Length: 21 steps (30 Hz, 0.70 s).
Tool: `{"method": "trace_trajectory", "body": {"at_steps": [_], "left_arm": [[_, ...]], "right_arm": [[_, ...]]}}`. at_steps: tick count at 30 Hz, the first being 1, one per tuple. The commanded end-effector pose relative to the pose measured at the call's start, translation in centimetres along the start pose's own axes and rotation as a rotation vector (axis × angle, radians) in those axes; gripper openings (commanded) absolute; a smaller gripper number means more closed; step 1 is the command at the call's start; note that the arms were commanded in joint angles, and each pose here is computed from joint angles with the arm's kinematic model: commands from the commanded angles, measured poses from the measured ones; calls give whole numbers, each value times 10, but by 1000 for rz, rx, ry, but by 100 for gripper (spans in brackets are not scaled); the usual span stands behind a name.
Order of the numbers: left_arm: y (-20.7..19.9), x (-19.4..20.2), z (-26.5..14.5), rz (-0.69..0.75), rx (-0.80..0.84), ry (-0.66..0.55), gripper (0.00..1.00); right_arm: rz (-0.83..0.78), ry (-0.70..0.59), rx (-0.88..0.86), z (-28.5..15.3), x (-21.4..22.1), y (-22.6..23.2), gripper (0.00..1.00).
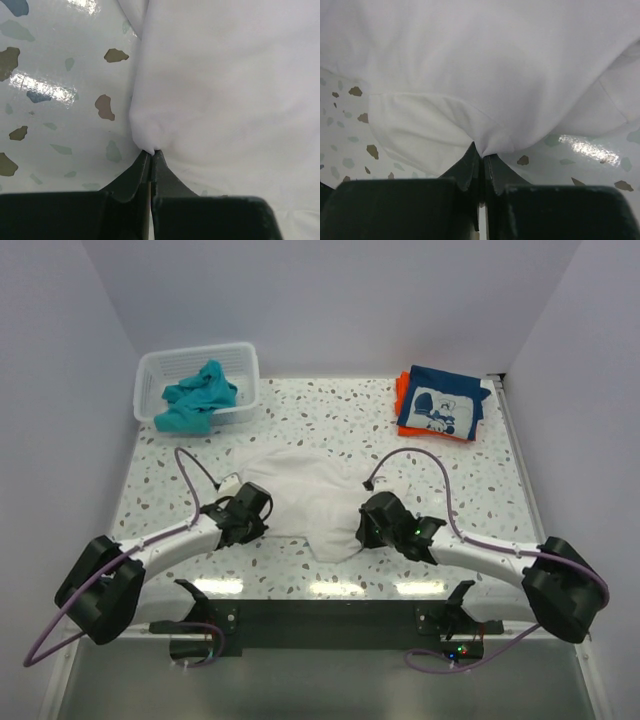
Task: Fold and stack the t-shirts
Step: Flatten the tshirt out
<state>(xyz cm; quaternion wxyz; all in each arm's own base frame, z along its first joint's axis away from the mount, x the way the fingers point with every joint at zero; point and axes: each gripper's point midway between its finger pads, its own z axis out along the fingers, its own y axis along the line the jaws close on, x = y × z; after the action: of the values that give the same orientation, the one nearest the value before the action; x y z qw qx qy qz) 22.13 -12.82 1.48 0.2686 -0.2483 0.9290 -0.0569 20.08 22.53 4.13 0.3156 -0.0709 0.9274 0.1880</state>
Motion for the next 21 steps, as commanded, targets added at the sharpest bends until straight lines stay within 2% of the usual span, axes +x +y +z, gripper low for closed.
{"method": "trace_trajectory", "body": {"at_steps": [1,4,7,10,12,15,17,21], "left_arm": [[-21,-30,-16,2,70,-100,0],[-33,-51,-37,-6,133,-168,0],[-59,-73,-67,8,259,-233,0],[-96,-99,-101,9,409,-294,0],[-108,-116,-119,20,432,-333,0],[-133,-162,-174,9,497,-446,0],[-141,-177,-200,27,542,-492,0],[-155,-217,-279,3,672,-622,0]], "right_arm": [[17,-61,-9,-19,-31,15,0],[10,-54,-7,-41,-38,16,0],[-23,-100,-130,-72,-68,45,0],[-61,-194,-183,-100,-96,58,0],[-71,-265,-131,-116,-118,51,0],[-80,-380,-77,-152,-158,49,0],[-83,-449,-106,-181,-183,59,0],[-83,-554,-128,-227,-223,72,0]]}}
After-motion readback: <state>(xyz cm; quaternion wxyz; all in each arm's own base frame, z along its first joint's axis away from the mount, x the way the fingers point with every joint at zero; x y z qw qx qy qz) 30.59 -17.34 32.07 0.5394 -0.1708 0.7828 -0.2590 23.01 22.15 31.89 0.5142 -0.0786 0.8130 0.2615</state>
